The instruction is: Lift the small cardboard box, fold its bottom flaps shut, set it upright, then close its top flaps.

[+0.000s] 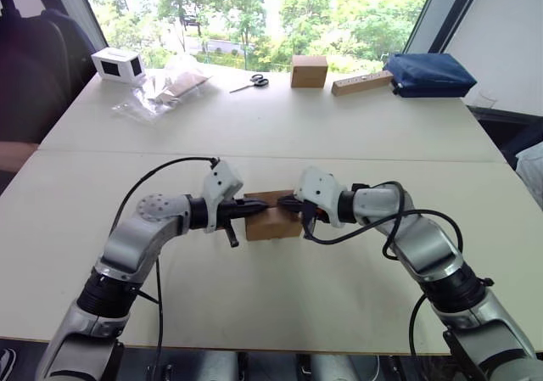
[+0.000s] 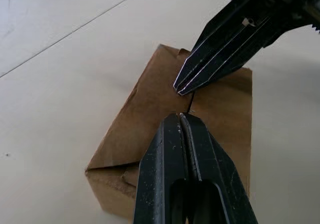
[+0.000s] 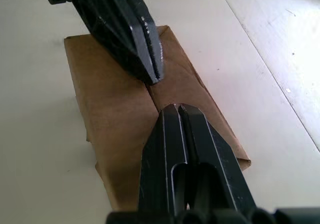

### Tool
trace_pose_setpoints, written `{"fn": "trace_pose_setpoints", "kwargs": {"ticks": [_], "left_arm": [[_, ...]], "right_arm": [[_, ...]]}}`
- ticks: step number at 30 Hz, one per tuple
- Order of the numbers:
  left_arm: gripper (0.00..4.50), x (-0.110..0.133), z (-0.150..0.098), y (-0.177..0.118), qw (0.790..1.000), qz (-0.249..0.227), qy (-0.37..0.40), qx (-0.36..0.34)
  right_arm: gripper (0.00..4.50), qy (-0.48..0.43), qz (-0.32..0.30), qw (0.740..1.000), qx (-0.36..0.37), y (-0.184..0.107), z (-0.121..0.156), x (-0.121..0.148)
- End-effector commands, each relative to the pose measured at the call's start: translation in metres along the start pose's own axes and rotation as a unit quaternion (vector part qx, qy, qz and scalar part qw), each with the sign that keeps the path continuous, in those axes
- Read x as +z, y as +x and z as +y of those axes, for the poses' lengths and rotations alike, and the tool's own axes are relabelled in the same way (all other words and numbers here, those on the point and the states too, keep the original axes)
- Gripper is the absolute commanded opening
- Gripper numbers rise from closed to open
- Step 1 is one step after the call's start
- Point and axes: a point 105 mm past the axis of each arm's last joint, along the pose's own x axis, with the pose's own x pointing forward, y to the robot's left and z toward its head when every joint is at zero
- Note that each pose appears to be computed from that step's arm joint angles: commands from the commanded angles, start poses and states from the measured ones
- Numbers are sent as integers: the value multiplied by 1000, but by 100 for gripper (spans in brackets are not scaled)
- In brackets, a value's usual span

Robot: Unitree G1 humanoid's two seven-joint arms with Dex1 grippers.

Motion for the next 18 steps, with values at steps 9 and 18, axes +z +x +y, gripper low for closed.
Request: {"fn": "trace_pose_setpoints", "kwargs": {"ticks": [9, 18], "left_arm": [[2, -1, 4, -1, 1000, 0, 2, 15], [2, 44, 31, -29, 986, -113, -8, 124]], "right_arm": [[0, -7, 0, 1000, 4, 2, 2, 5], [0, 25, -154, 987, -24, -29, -7, 53]]}}
